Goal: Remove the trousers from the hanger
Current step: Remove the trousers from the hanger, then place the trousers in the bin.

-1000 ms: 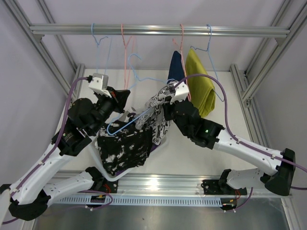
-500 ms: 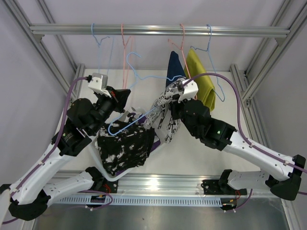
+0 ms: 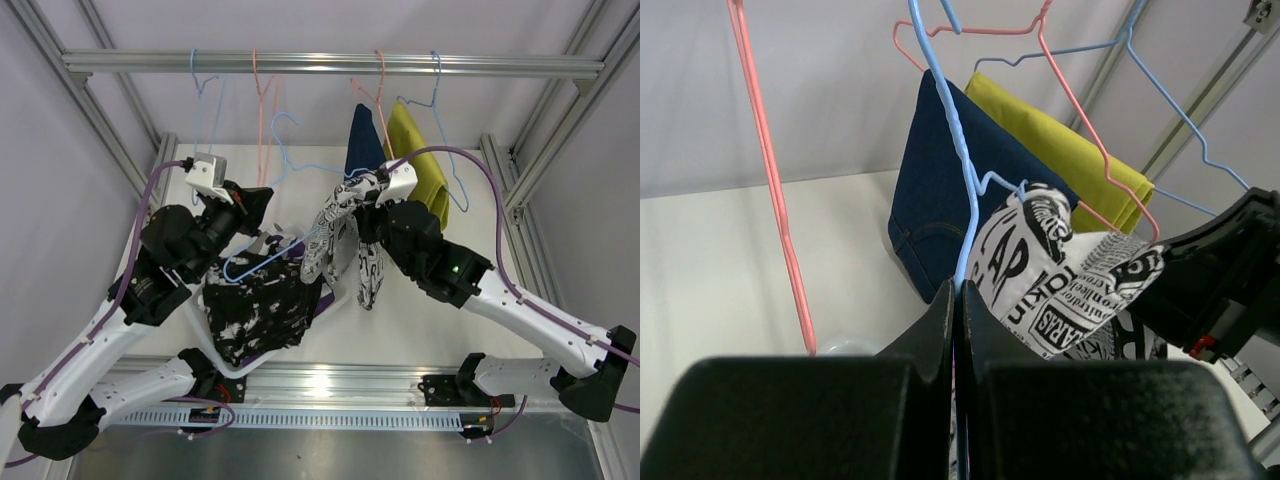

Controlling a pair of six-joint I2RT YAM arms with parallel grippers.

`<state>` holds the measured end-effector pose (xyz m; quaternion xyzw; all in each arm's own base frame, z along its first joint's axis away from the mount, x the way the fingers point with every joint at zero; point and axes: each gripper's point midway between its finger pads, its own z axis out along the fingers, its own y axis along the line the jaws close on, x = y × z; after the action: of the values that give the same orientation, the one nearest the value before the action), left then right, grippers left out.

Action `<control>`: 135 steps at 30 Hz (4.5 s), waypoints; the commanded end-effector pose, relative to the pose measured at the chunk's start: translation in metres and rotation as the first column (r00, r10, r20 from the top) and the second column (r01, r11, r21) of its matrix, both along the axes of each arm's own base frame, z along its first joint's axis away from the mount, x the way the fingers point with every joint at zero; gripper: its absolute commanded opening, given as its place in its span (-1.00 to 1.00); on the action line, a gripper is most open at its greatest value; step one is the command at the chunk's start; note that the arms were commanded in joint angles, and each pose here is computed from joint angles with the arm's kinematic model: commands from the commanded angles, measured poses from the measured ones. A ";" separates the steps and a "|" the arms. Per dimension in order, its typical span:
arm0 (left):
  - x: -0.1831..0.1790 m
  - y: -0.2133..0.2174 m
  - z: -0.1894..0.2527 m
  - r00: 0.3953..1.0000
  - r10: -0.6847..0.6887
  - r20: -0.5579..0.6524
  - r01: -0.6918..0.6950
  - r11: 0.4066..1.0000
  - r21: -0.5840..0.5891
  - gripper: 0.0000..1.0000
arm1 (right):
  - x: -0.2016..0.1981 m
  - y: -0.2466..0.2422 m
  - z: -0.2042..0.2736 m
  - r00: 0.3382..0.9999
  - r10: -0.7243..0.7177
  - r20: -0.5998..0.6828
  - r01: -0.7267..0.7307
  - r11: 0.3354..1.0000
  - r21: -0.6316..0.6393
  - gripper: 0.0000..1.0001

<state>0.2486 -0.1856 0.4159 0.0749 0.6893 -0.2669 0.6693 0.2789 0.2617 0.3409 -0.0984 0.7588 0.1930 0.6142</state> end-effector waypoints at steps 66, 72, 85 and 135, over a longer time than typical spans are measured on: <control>-0.028 -0.037 -0.148 0.974 0.133 -0.183 -0.061 0.934 0.353 -0.99 | -0.069 -0.069 0.249 0.955 0.065 0.291 -0.169 0.922 0.348 -1.00; -0.039 -0.005 -0.114 0.978 0.145 -0.153 -0.096 0.952 0.290 -0.99 | -0.075 -0.073 0.239 0.958 0.081 0.276 -0.178 0.920 0.350 -1.00; -0.055 0.065 0.000 0.982 0.186 0.026 -0.188 0.977 0.097 -0.99 | -0.063 -0.032 0.171 0.970 0.171 0.173 -0.222 0.916 0.336 -1.00; -0.071 0.161 -0.022 0.914 0.375 0.152 -0.383 0.923 0.026 -0.99 | -0.158 0.274 -0.063 0.749 0.632 -0.202 -0.620 0.775 0.126 -1.00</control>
<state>0.1770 -0.0283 0.3903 -0.0098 0.6544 -0.1067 0.7486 0.1354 0.5116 0.2415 -0.3307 0.7708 0.3491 0.4178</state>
